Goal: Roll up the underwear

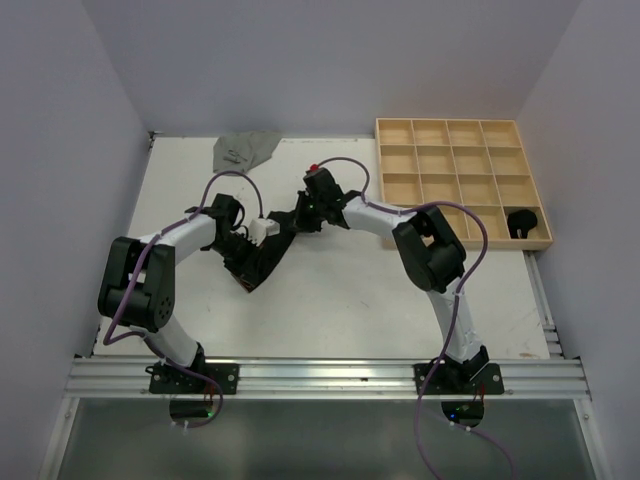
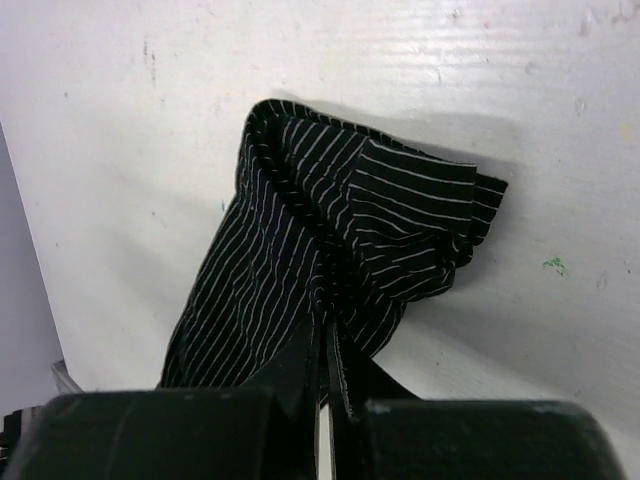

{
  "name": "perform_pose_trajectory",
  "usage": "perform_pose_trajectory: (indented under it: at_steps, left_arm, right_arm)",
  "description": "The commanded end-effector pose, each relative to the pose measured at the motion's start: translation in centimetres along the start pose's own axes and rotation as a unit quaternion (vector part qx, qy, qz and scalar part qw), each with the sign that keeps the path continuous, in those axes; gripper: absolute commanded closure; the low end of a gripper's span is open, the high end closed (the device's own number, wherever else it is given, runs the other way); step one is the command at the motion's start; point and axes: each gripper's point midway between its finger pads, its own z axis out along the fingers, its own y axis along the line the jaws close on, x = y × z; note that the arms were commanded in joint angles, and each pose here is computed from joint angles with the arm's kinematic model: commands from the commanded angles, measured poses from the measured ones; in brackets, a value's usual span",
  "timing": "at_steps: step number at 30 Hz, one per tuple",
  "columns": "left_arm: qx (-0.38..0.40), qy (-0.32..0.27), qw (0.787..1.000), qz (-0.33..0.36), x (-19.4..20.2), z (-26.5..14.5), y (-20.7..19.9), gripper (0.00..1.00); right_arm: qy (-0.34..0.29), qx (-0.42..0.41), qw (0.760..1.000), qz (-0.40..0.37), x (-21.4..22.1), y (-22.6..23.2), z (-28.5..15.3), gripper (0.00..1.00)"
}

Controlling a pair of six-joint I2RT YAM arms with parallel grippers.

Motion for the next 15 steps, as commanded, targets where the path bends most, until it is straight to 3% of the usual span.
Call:
perform_pose_trajectory:
  at_steps: [1,15]
  left_arm:
    - [-0.029,0.058,0.998,0.012,3.3,2.0,2.1,0.84]
    - [-0.031,0.07,0.997,0.012,3.8,2.2,2.2,0.83]
  right_arm:
    - [-0.041,-0.015,0.999,-0.031,-3.1,2.8,-2.0,1.0]
    - [-0.045,0.015,0.998,-0.033,-4.3,0.3,-2.6,1.0]
